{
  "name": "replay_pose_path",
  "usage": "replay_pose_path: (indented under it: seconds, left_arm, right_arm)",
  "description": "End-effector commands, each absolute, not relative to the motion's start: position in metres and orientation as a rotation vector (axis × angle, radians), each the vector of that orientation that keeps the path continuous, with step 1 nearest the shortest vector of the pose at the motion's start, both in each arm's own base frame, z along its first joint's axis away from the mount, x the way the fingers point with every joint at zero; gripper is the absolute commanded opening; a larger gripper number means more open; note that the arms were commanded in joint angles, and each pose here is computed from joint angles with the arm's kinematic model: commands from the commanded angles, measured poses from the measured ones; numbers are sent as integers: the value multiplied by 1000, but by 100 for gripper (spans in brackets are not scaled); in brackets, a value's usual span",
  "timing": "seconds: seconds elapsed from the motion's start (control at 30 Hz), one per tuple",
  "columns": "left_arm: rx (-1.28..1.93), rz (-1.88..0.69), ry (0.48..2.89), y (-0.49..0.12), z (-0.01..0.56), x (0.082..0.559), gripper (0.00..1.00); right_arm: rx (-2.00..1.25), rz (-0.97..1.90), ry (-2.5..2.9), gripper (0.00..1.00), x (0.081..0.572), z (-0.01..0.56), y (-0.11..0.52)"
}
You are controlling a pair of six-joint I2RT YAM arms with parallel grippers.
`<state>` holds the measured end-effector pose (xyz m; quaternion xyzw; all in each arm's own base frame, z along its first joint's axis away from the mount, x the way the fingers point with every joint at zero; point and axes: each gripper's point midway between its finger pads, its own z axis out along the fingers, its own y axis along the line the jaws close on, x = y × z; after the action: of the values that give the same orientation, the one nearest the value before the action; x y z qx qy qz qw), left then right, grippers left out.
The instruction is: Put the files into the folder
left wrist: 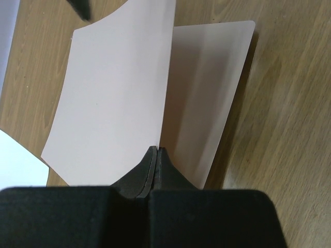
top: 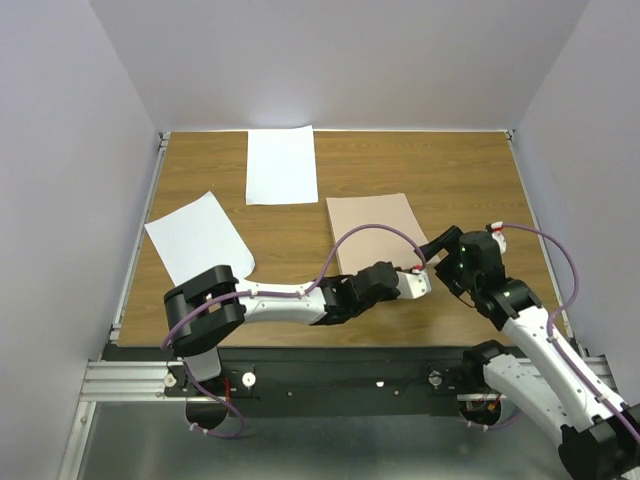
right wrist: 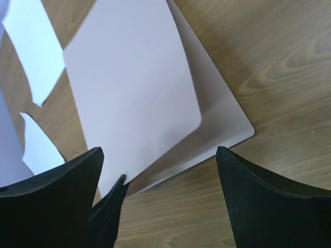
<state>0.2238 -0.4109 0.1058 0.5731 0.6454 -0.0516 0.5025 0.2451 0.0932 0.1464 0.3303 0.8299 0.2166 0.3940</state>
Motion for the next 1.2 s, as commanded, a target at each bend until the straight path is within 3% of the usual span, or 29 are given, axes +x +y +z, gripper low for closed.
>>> replay_pose_path:
  seconds: [0.0, 0.13, 0.27, 0.3, 0.37, 0.5, 0.6, 0.63, 0.7, 0.73, 0.77, 0.97, 1.07, 1.1, 1.17]
  left_arm:
    - [1298, -185, 1567, -419, 126, 227, 0]
    - [1296, -206, 1570, -421, 127, 226, 0]
    - [1317, -222, 1568, -423, 123, 222, 0]
    - [1314, -224, 1570, -423, 123, 222, 0]
    - [1309, -226, 1569, -423, 125, 222, 0]
    - [1294, -235, 1569, -425, 129, 223, 0]
    - [1263, -260, 1572, -428, 138, 223, 3]
    - [1252, -261, 1571, -429, 142, 224, 29]
    - [1213, -268, 1553, -433, 159, 227, 58]
    - [1192, -254, 1550, -433, 166, 231, 84]
    - [1169, -249, 1544, -435, 175, 235, 91]
    - [1014, -399, 1525, -456, 256, 269, 91]
    - [825, -431, 1551, -451, 317, 310, 92]
    - [721, -448, 1526, -445, 363, 327, 92]
    - [558, -477, 1571, -441, 390, 347, 92]
  right_arm:
    - [834, 606, 2107, 96, 260, 128, 106]
    - [848, 552, 2094, 88, 279, 121, 104]
    - [869, 581, 2047, 70, 296, 120, 109]
    - [889, 581, 2031, 58, 300, 119, 109]
    - [895, 575, 2023, 46, 304, 118, 108]
    - [892, 559, 2009, 1, 308, 119, 106]
    - [860, 530, 1997, 1, 309, 123, 102]
    - [853, 521, 1991, 1, 309, 124, 100]
    - [815, 490, 1974, 1, 311, 131, 96]
    - [793, 477, 1967, 1, 313, 136, 95]
    - [768, 462, 1963, 1, 315, 140, 94]
    - [502, 323, 1965, 1, 329, 174, 88]
    - [330, 302, 1965, 1, 330, 193, 93]
    - [248, 286, 1961, 1, 329, 199, 95]
    - [164, 289, 1929, 1, 329, 220, 98]
